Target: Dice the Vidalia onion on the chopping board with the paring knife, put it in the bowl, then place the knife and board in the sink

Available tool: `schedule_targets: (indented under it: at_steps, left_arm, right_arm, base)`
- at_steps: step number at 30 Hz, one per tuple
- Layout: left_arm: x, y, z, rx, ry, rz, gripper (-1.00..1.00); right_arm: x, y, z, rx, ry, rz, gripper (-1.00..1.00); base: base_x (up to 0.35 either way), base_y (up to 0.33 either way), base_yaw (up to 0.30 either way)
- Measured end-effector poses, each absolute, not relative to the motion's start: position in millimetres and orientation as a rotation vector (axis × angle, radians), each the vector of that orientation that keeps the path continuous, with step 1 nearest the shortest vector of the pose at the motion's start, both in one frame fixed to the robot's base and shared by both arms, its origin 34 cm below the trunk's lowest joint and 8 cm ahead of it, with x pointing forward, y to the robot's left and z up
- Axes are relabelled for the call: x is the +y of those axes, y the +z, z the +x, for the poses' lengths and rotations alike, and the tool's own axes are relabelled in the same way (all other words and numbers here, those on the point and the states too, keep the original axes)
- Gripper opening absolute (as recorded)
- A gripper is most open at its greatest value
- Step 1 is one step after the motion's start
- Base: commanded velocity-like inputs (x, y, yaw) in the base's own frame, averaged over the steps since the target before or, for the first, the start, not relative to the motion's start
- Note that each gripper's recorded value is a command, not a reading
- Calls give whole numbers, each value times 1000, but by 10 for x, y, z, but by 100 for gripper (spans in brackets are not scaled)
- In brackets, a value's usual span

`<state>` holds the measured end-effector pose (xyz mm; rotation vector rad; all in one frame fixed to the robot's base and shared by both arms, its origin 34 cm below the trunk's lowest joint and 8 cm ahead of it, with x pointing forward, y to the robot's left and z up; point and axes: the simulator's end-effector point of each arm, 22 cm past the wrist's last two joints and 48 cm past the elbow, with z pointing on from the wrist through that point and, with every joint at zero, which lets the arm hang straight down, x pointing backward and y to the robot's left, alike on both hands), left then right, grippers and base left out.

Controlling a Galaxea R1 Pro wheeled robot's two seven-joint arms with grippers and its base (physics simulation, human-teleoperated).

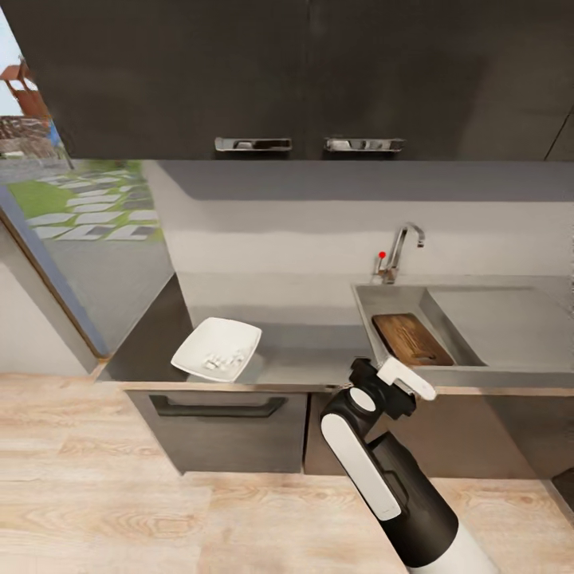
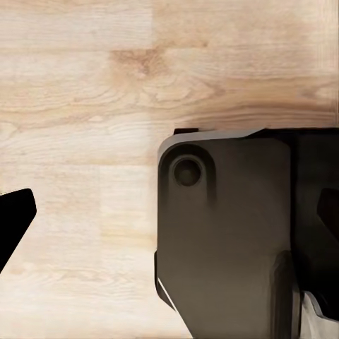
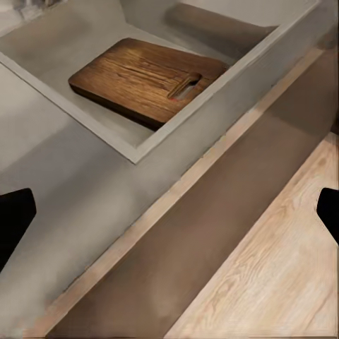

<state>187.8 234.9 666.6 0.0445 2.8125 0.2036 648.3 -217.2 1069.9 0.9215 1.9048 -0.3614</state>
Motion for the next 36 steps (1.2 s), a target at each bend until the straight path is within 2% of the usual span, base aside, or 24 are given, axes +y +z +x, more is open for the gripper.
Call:
schedule_targets:
  at_steps: [6,14,26,36]
  left_arm:
    - [2350,6665,1876,2813,204,45,100]
    - [2352,6667,1876,2812,204,43,100]
    - [2365,6666,1874,2813,207,44,100]
    - [2369,6663,1863,2815,208,45,100]
  right_arm:
    - [-2292,10670,6477,1888,-380,930,100]
    - [-2559,10567,6455,1826,-404,955,100]
    - [-2331,9413,5888,1934,-428,683,100]
    - [-2534,8278,5325,2041,-464,505,100]
  base:
    - [-277,0,0]
    - [-43,0,0]
    - [0,0,0]
    - [0,0,0]
